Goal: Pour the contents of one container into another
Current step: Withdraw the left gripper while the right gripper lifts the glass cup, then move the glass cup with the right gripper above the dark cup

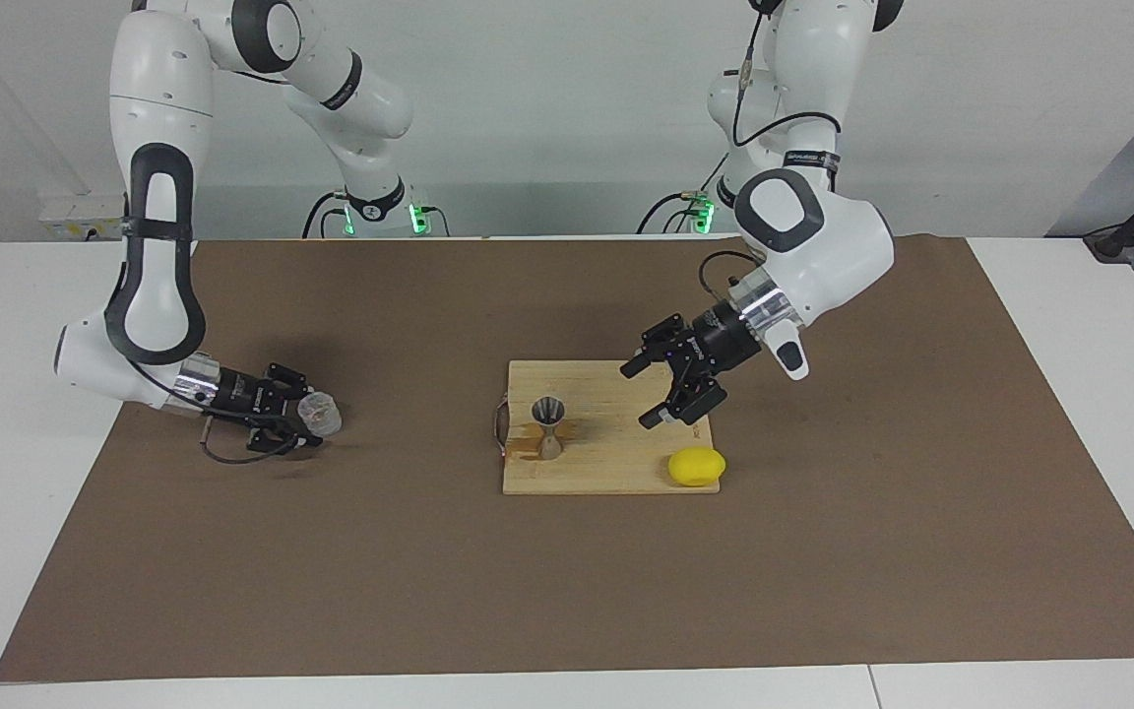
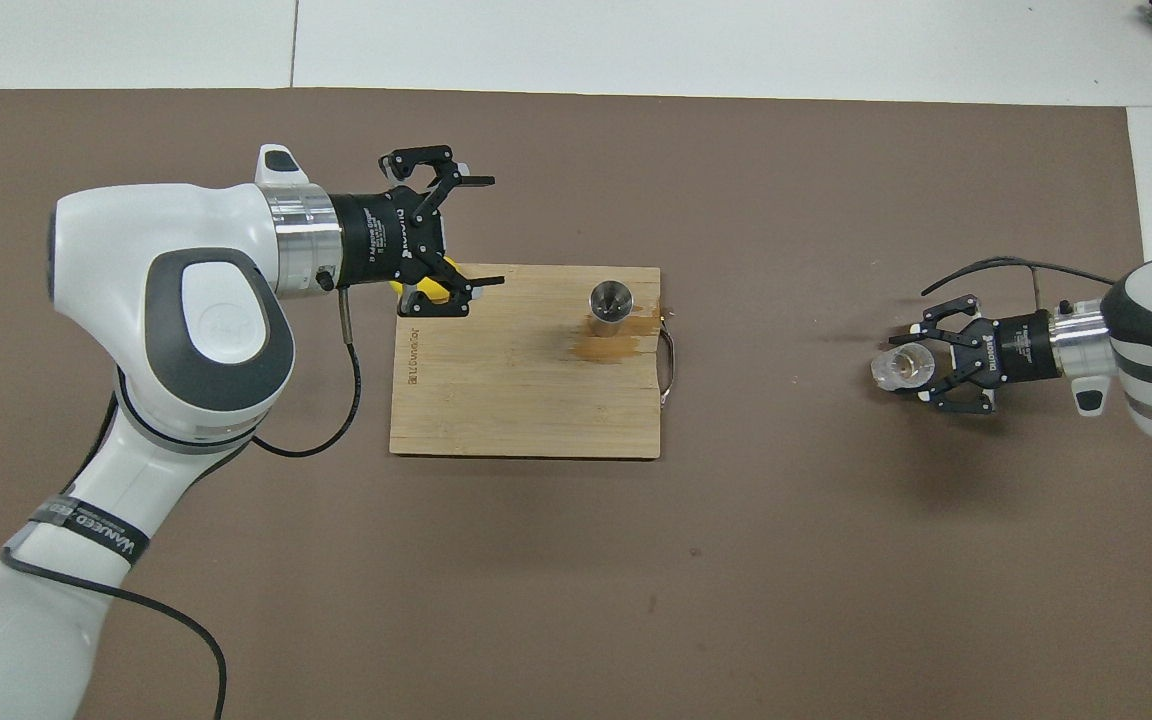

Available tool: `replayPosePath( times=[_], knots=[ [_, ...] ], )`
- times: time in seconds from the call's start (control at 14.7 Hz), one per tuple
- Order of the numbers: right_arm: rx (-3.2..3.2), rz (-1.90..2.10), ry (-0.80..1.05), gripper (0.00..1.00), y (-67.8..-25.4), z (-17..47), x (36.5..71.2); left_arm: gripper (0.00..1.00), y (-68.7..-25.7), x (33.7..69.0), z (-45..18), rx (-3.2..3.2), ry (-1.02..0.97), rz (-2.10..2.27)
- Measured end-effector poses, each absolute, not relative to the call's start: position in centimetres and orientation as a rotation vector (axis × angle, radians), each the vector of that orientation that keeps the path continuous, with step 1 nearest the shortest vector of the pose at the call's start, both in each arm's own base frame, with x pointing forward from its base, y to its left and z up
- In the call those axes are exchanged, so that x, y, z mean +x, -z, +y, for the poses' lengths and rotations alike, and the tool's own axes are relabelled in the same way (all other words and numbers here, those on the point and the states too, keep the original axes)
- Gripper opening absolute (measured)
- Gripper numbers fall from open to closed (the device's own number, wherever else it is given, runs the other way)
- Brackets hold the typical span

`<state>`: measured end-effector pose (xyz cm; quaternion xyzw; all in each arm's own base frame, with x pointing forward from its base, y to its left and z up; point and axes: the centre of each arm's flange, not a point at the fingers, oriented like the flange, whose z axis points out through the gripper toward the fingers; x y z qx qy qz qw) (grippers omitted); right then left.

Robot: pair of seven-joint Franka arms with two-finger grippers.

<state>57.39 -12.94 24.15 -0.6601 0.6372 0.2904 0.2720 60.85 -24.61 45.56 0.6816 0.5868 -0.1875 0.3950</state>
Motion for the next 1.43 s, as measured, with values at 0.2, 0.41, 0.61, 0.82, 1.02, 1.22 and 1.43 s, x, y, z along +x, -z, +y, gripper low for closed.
replayPosePath(
  times=[0.2,0.41,0.61,0.82,1.02,1.22,1.43],
  knots=[
    [-1.777,1.714,-0.77,0.5,-24.7,-13.1,57.4,1.0,-46.1,61.8,-22.3,1.964,0.281,1.438],
    [-1.789,1.705,-0.73,0.5,-27.0,-12.8,57.8,1.0,-47.8,63.1,-19.6,2.131,0.084,1.393],
    [-1.792,1.732,-0.71,0.5,-30.6,-9.8,58.9,1.0,-48.3,64.0,-16.6,2.245,-0.022,1.34],
    [-1.8,1.764,-0.695,0.5,-34.3,-4.7,60.6,1.0,-48.4,64.2,-13.3,2.491,-0.107,1.129],
    [-1.819,1.763,-0.698,0.5,-36.9,0.3,62.1,1.0,-49.3,63.8,-8.2,2.659,-0.12,0.844],
    [-1.82,1.821,-0.701,0.5,-39.3,5.1,63.4,1.0,-49.9,62.7,-4.0,2.885,-0.122,0.509],
    [-1.817,1.908,-0.685,0.5,-40.9,9.4,64.6,1.0,-51.2,61.0,-4.0,3.056,-0.069,0.148]
  ],
)
